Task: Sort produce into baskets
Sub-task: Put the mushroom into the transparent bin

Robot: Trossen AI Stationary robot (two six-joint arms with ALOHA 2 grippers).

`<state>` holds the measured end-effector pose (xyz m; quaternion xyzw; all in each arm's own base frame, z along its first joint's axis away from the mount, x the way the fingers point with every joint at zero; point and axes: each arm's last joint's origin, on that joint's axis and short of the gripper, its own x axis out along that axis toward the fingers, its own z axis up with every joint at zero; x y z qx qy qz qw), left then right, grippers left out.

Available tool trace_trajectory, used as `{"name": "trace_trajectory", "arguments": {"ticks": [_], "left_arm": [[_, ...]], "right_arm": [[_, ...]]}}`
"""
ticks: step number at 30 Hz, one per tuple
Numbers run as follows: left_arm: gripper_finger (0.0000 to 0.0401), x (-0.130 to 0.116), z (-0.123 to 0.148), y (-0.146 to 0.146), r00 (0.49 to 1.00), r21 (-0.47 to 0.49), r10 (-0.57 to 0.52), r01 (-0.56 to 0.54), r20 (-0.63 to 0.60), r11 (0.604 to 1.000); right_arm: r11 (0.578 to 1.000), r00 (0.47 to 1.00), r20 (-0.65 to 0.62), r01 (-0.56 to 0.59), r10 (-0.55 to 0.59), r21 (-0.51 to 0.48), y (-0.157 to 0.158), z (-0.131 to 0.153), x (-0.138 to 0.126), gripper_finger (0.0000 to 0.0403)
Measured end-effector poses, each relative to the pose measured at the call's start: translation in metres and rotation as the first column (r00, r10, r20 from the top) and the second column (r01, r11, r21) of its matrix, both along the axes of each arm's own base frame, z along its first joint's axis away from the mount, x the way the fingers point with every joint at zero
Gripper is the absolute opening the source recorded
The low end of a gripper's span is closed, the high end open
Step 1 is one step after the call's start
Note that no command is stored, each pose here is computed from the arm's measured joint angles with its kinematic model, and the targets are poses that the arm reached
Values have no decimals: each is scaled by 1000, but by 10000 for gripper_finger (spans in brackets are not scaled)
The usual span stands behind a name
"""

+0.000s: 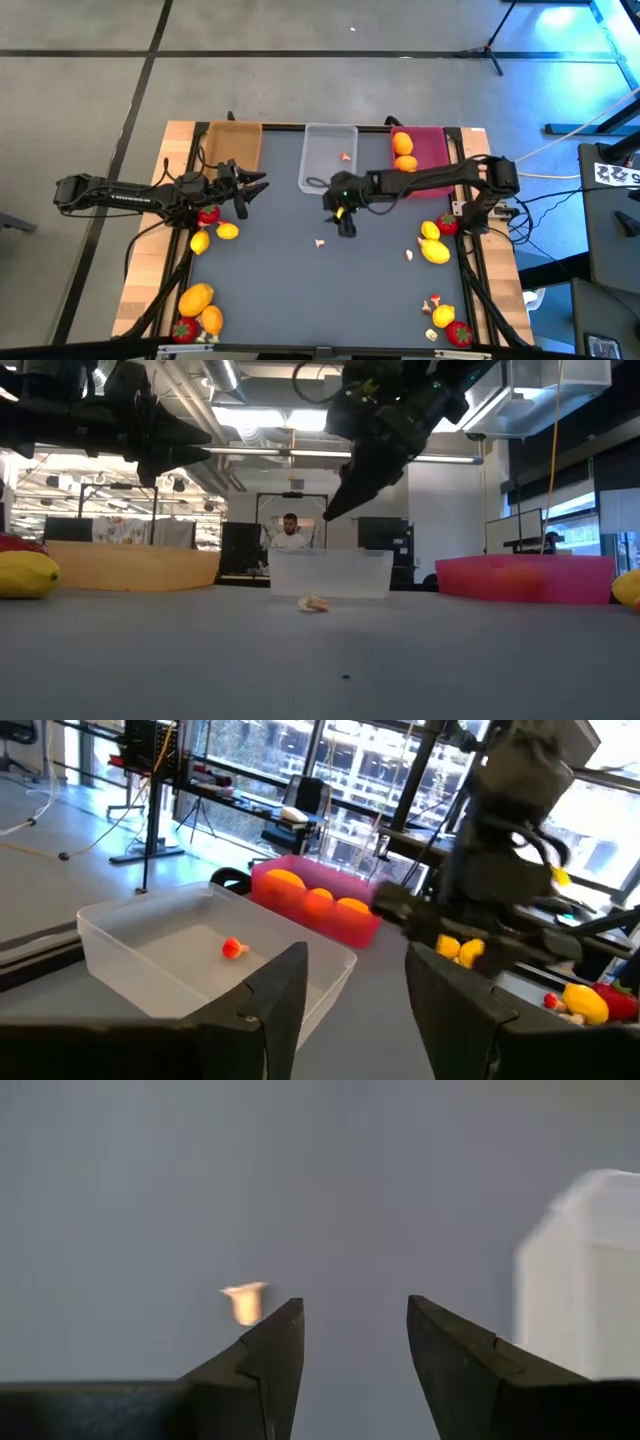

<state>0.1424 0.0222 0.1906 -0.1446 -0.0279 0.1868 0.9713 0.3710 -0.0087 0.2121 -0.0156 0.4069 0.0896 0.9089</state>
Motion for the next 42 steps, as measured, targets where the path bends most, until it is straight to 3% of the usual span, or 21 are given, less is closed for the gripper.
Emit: {"name": "trace_trajectory", "arguments": {"ticks": [7, 15, 28, 38, 42], "left_arm": [[166, 0, 0, 0, 1000, -15, 0, 0, 6, 1000], [166, 0, 0, 0, 1000, -33, 0, 1, 11, 999], [166, 1, -2, 0, 1000, -72, 0, 1, 11, 997], [166, 1, -5, 0, 1000, -82, 0, -1, -15, 997], [166, 1, -5, 0, 1000, -82, 0, -1, -15, 997]], "right_arm": [[998, 998, -31, -60, 59, -15, 28, -14, 4, 177], [997, 997, -79, -33, 27, -71, 29, -43, 14, 177], [992, 993, -21, -117, 118, 56, 40, -71, 31, 176], [975, 989, -69, -113, 128, 191, 28, -89, 33, 88], [974, 988, -89, -107, 127, 200, 26, -90, 31, 50]]}}
